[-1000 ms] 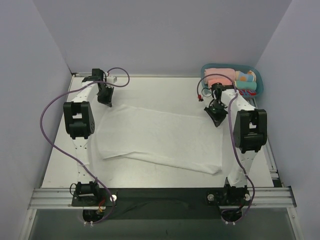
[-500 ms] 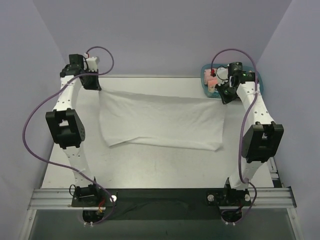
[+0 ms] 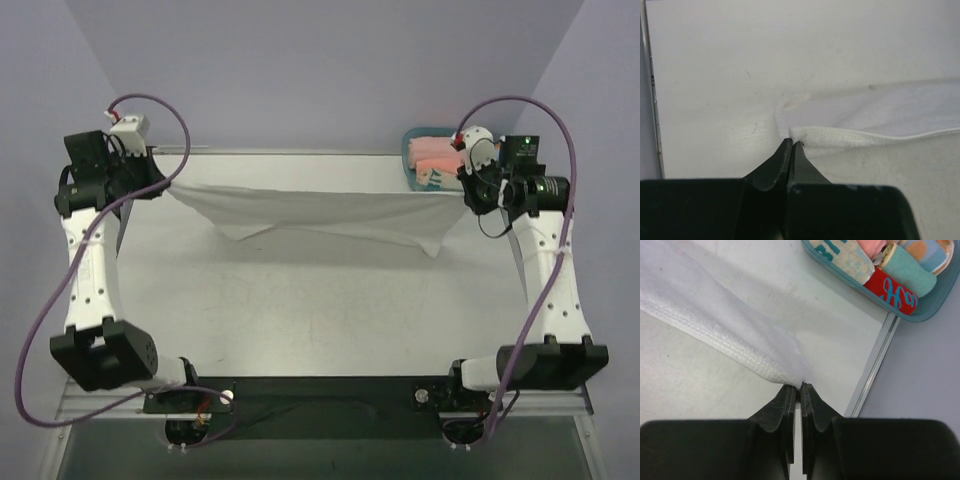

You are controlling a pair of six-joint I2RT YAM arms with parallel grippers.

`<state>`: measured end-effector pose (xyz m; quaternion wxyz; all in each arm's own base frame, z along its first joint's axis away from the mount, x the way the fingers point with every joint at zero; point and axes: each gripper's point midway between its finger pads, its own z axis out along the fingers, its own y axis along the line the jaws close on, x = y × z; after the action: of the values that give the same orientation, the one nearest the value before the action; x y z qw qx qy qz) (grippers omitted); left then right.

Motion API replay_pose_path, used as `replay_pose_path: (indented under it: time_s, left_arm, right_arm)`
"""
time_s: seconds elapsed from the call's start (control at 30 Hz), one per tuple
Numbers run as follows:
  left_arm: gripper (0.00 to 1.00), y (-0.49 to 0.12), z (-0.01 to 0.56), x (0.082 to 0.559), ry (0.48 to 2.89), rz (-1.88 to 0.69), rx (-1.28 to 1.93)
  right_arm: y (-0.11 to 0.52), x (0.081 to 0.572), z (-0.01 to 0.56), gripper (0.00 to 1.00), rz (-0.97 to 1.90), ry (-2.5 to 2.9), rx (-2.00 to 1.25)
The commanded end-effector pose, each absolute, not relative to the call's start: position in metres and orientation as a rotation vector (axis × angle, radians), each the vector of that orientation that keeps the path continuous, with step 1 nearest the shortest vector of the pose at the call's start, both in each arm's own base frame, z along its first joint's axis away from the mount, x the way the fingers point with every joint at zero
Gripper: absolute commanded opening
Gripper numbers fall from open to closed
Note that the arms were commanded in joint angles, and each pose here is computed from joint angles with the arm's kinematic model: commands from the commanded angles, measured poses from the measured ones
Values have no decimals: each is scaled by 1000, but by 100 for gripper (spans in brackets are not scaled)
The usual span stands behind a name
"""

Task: Roll the towels
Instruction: Flatten the towel

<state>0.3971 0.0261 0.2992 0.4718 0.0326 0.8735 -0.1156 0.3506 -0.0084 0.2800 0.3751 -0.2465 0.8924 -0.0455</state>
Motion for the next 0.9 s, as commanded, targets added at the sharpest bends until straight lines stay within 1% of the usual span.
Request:
replay_pose_path:
  time_s: [0.0,0.03,0.07,0.1,0.13,0.23,0.3,0.4,0.47,0.5,0.6,0.67,0.73,0.77,0.8,0.87]
  left_arm:
    - [0,19,329,364,2007,-238,158]
    - [0,15,345,346,1957,-212,170]
    - [0,14,347,336,1943,-201,173]
    - [0,15,343,327,1944,-184,166]
    - [0,13,358,309,1893,-149,169]
    - [0,20,369,280,1849,-42,126]
    - [0,24,378,270,1829,0,105]
    - [0,35,386,263,1814,62,35]
    - [0,41,382,272,1829,67,0]
    - [0,44,375,278,1847,69,-9]
    - [0,50,343,304,1932,31,-51]
    - [0,55,312,325,2008,-3,-94]
    - [0,54,289,348,2047,-39,-89]
    - [0,55,274,356,2070,-48,-104]
    - [0,54,266,364,2078,-55,-103]
    - [0,53,242,390,2112,-47,-88]
  right_arm:
    - [-3,314,290,0,-81,2247,-615]
    - [-1,302,302,0,-89,2203,-607]
    - [0,294,297,0,-81,2210,-604]
    - [1,281,308,0,-89,2163,-599]
    - [1,275,310,0,-91,2152,-594]
    - [5,254,325,0,-88,2095,-574]
    - [5,247,336,0,-100,2063,-561]
    - [3,253,342,0,-112,2061,-548]
    - [2,262,338,0,-110,2083,-551]
    - [2,273,325,0,-94,2129,-558]
    - [7,299,288,0,-54,2229,-581]
    - [9,318,265,0,-86,2268,-603]
    - [16,335,227,0,-92,2341,-649]
    - [13,351,221,0,-131,2331,-639]
    - [15,364,198,0,-129,2379,-648]
    - [17,388,187,0,-137,2376,-617]
